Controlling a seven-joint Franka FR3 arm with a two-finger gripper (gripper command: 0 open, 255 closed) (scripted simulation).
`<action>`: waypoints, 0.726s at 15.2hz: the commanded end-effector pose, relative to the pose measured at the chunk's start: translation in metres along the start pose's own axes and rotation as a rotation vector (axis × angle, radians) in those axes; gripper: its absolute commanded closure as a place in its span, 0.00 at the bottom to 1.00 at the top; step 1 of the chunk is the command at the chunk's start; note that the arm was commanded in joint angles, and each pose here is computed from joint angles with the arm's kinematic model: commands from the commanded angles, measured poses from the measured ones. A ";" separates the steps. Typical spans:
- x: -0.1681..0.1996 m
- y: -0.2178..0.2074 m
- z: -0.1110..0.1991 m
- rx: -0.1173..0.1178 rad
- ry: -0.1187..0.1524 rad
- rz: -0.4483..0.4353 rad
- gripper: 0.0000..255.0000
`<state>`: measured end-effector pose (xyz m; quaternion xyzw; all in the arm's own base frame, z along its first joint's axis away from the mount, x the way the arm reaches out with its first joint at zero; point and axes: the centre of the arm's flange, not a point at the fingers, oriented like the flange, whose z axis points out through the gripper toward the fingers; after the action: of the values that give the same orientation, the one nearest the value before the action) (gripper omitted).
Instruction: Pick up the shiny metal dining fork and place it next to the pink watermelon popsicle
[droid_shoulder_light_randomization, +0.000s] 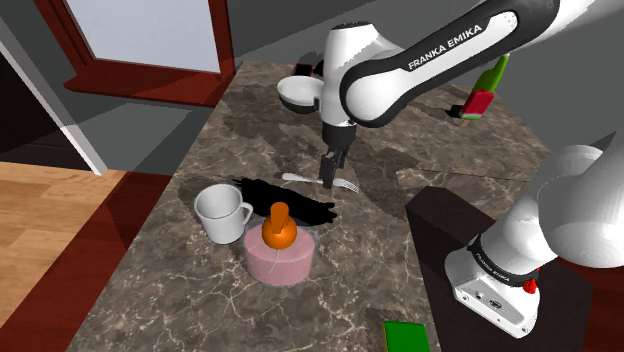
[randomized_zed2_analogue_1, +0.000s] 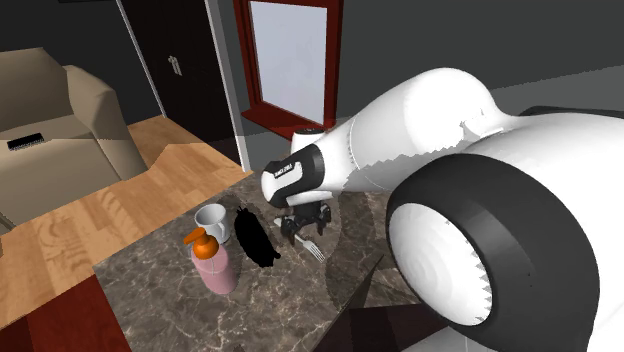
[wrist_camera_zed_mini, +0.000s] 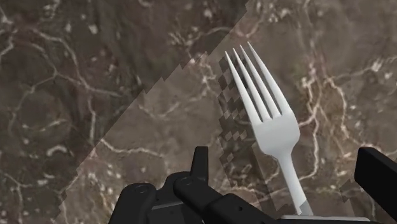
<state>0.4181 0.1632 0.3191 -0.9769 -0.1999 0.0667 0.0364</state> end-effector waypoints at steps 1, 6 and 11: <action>0.000 0.000 0.011 0.000 0.000 -0.001 0.00; 0.000 0.000 0.019 0.000 0.000 -0.001 0.00; 0.000 0.000 0.019 0.000 0.000 -0.001 1.00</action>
<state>0.4156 0.1646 0.3001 -0.9768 -0.2002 0.0665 0.0366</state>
